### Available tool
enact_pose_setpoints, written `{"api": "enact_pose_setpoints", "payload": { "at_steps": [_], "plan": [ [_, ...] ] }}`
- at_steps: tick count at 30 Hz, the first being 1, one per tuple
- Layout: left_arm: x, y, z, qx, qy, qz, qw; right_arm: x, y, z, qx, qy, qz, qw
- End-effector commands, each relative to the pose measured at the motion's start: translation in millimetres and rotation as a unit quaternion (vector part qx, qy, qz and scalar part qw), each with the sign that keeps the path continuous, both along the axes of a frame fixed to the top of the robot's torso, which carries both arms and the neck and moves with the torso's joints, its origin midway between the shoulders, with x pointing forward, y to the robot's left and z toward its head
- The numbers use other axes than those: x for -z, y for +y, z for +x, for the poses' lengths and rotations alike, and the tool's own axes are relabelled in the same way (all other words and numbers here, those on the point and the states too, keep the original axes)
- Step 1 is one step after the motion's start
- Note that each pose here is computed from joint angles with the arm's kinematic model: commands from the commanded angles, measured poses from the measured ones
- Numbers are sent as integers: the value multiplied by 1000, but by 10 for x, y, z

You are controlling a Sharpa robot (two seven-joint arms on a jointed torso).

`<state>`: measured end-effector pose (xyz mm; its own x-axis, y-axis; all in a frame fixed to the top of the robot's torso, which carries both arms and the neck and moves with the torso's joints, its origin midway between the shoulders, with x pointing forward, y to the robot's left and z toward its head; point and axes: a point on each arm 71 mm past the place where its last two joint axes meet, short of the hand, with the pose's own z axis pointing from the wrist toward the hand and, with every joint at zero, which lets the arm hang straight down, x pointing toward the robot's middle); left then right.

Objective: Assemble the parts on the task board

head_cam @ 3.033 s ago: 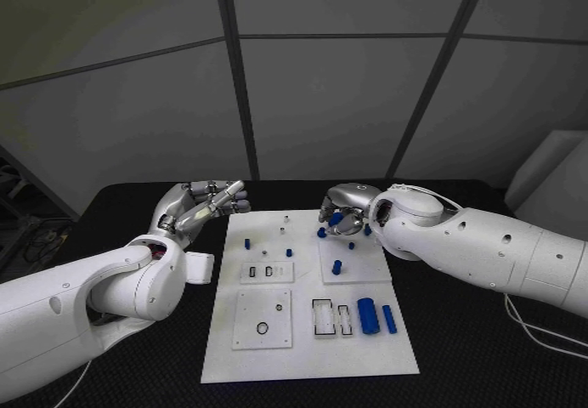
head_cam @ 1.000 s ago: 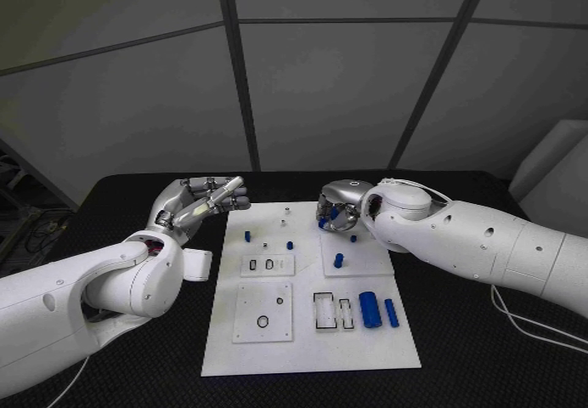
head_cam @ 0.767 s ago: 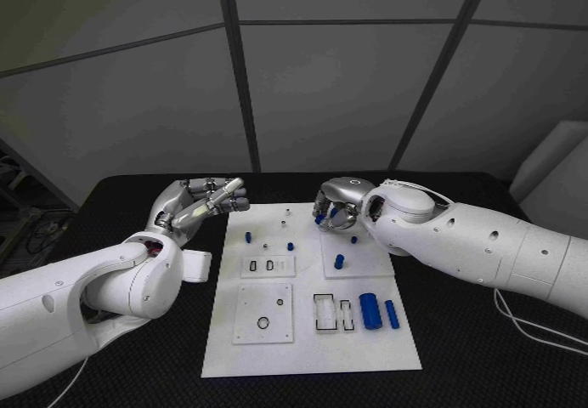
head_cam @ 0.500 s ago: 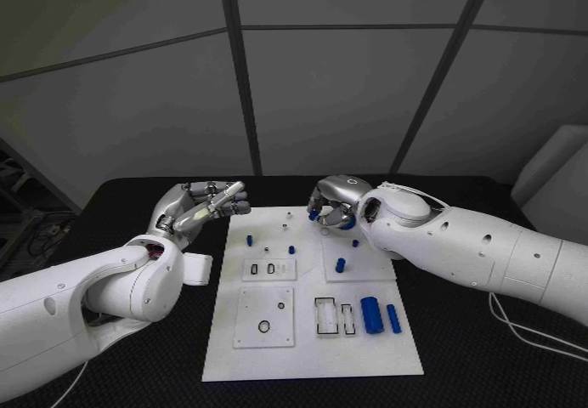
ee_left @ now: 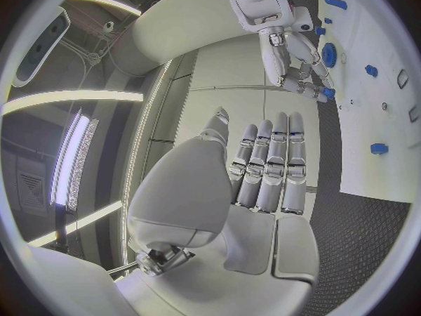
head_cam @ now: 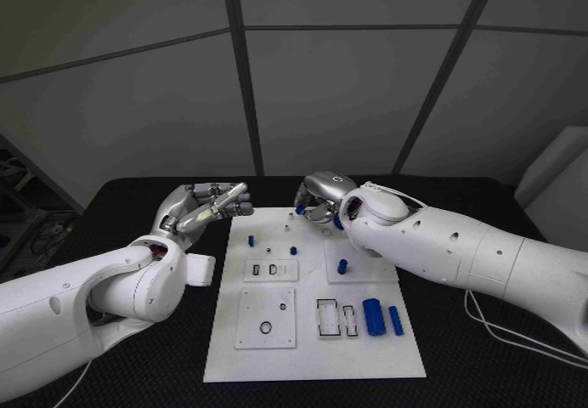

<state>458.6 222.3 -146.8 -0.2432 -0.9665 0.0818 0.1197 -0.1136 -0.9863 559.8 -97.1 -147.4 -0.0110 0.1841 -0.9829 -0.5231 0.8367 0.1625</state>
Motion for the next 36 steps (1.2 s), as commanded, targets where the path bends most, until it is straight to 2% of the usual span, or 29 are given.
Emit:
{"api": "enact_pose_setpoints", "payload": {
  "at_steps": [1, 12, 36],
  "plan": [
    [-14, -19, 1, 8, -5, -2, 1000, -26, 35, 21, -1, -11, 8, 1000],
    [-14, -32, 3, 11, -4, -3, 1000, 10, 108, 84, 3, -4, 4, 1000],
    [-15, -49, 5, 13, -4, -3, 1000, 98, 252, 118, -6, 33, -23, 999]
  ]
}}
